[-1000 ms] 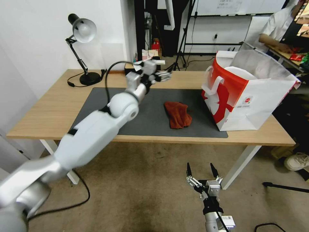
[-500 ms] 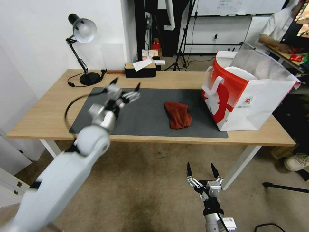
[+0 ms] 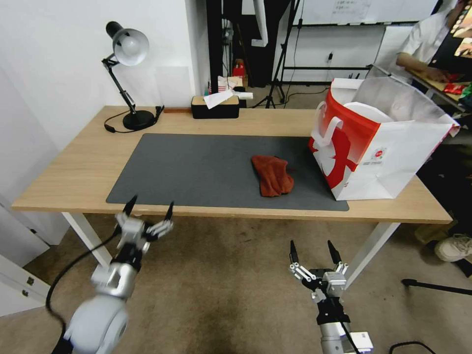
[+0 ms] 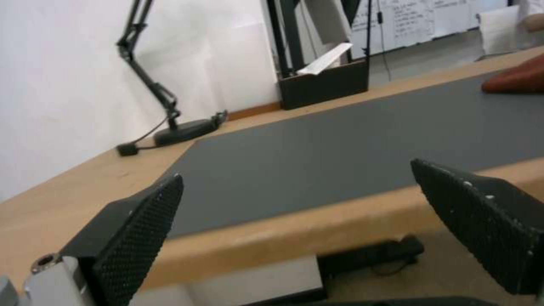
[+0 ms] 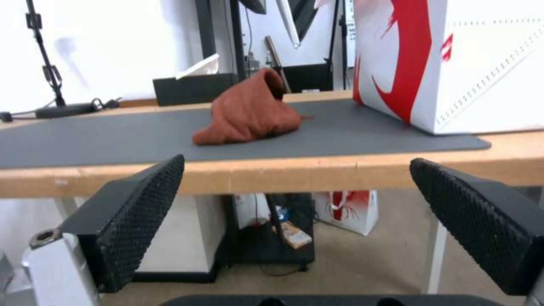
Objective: Sweep shrimp from table into container with towel, then put container into takeout bag.
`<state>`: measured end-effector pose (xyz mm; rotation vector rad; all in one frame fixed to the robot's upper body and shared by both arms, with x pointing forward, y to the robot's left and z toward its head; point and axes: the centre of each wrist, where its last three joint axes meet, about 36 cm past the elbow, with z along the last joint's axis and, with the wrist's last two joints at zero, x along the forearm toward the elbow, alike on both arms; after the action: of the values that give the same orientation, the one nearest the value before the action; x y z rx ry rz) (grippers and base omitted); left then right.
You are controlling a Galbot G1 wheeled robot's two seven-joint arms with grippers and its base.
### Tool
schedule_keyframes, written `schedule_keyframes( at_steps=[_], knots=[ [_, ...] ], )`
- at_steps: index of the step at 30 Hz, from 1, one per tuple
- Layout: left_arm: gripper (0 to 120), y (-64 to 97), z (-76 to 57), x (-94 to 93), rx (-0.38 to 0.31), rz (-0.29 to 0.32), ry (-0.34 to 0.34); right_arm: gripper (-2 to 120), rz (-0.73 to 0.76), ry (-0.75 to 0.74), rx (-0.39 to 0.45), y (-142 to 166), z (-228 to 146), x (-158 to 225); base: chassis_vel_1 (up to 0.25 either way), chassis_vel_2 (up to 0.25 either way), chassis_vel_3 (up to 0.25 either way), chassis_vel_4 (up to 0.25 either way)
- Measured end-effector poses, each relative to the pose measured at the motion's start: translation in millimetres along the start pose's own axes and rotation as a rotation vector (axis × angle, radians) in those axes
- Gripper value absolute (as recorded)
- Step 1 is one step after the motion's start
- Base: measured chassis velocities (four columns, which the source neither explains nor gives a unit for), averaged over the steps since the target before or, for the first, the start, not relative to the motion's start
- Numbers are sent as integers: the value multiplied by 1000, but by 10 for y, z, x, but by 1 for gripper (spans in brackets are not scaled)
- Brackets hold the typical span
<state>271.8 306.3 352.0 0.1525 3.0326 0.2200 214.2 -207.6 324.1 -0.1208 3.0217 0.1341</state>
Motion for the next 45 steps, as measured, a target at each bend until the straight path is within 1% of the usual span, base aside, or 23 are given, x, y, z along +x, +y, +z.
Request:
schedule_keyframes(
  at_steps=[1,3,4,8,10,13,20,45],
  knots=[
    [100,12,84,124,4,-8,2,100,-14,8,-8,-33,-51,-20,0,0,0,0],
    [100,26,107,158,9,-13,-3,100,-22,13,-9,-54,-65,-28,0,0,0,0],
    [100,64,137,191,25,-18,-17,100,-44,14,-9,-115,-81,-53,0,0,0,0],
    [100,71,154,188,41,-4,-28,100,-72,15,-18,-189,-100,-85,0,0,0,0],
    [100,43,161,188,49,2,-27,100,-77,16,-22,-199,-102,-88,0,0,0,0],
    [100,-39,211,205,77,12,-11,100,-82,18,-27,-217,-111,-99,0,0,0,0],
    [100,-59,266,224,87,23,0,100,-92,30,-20,-252,-139,-110,0,0,0,0],
    [100,-52,271,223,94,19,-3,100,-92,31,-25,-256,-145,-109,0,0,0,0]
  ],
)
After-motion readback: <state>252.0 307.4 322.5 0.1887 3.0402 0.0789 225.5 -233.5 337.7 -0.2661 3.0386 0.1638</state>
